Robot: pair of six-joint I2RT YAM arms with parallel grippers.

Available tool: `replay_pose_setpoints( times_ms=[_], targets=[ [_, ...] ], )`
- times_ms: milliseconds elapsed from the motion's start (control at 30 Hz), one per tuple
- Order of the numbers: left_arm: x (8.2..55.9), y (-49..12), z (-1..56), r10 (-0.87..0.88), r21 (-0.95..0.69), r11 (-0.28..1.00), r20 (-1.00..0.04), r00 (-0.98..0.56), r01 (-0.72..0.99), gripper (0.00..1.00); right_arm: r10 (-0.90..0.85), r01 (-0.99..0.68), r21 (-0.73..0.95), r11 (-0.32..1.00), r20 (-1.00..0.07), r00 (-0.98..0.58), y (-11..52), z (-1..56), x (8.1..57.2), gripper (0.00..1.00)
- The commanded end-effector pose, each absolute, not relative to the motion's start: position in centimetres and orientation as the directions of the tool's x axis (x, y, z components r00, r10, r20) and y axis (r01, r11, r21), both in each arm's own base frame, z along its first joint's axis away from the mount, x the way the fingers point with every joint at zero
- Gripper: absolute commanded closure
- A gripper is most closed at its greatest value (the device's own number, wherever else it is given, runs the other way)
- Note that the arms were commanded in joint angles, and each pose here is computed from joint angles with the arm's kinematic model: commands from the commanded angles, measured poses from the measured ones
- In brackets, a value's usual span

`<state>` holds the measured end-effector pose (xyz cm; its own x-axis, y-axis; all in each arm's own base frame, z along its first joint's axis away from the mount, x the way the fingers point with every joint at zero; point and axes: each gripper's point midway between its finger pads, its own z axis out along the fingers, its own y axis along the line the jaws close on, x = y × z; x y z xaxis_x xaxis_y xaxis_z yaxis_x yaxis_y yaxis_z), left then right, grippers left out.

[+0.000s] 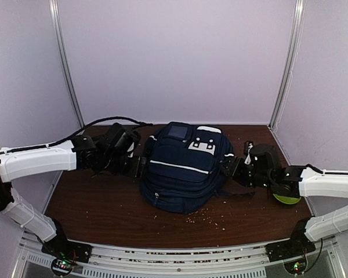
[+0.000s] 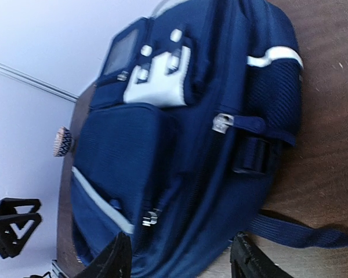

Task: Pack the student bag
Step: Adjust the student bag at the center of the board.

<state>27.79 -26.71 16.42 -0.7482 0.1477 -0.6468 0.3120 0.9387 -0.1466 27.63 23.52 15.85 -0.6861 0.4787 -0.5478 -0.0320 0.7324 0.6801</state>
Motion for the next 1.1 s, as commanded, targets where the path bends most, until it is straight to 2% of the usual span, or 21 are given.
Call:
replay_pose_setpoints(
  times_ms=[0,100,300,433,567,700,833,967,1067],
  targets=[
    [28.4,-26.6,16.0,0.022,-0.282,0.924,-0.636,-0.771,0.259,0.27,0.491,-0.027,0.757,0.653,-0.450,-0.746,24.6,12.8,26.5,0.42],
    [28.7,-27.1,14.8,-0.061,-0.432,0.867,-0.589,-0.806,0.250,0.27,0.508,-0.110,0.876,0.470,-0.370,-0.778,27.9,14.7,25.9,0.43],
    [30.4,-26.7,12.6,-0.159,-0.578,0.796,-0.489,-0.858,0.182,0.26,0.470,-0.064,0.895,0.441,-0.291,-0.833,31.8,13.5,25.1,0.45],
    [31.5,-28.7,11.4,-0.094,-0.607,0.764,-0.442,-0.892,0.220,0.31,0.460,-0.047,0.927,0.373,-0.229,-0.858,35.0,13.9,24.8,0.48],
    [33.0,-30.1,11.0,-0.056,-0.597,0.766,-0.434,-0.899,0.240,0.35,0.416,-0.087,0.946,0.311,-0.218,-0.883,39.2,16.3,24.8,0.48],
    [35.4,-30.0,12.3,-0.060,-0.570,0.783,-0.467,-0.882,0.249,0.35,0.389,-0.142,0.946,0.292,-0.253,-0.886,42.7,18.9,26.1,0.48],
    [37.1,-27.1,14.5,-0.063,-0.455,0.864,-0.523,-0.850,0.216,0.34,0.341,-0.202,0.921,0.334,-0.318,-0.885,43.8,20.2,26.4,0.48],
    [36.5,-24.0,17.8,-0.066,-0.361,0.912,-0.603,-0.795,0.198,0.31,0.268,-0.311,0.822,0.477,-0.473,-0.840,41.4,21.5,25.8,0.46],
    [35.1,-22.1,19.8,-0.079,-0.334,0.923,-0.651,-0.755,0.192,0.29,0.191,-0.364,0.676,0.641,-0.599,-0.777,37.9,21.3,25.8,0.44]
  ],
)
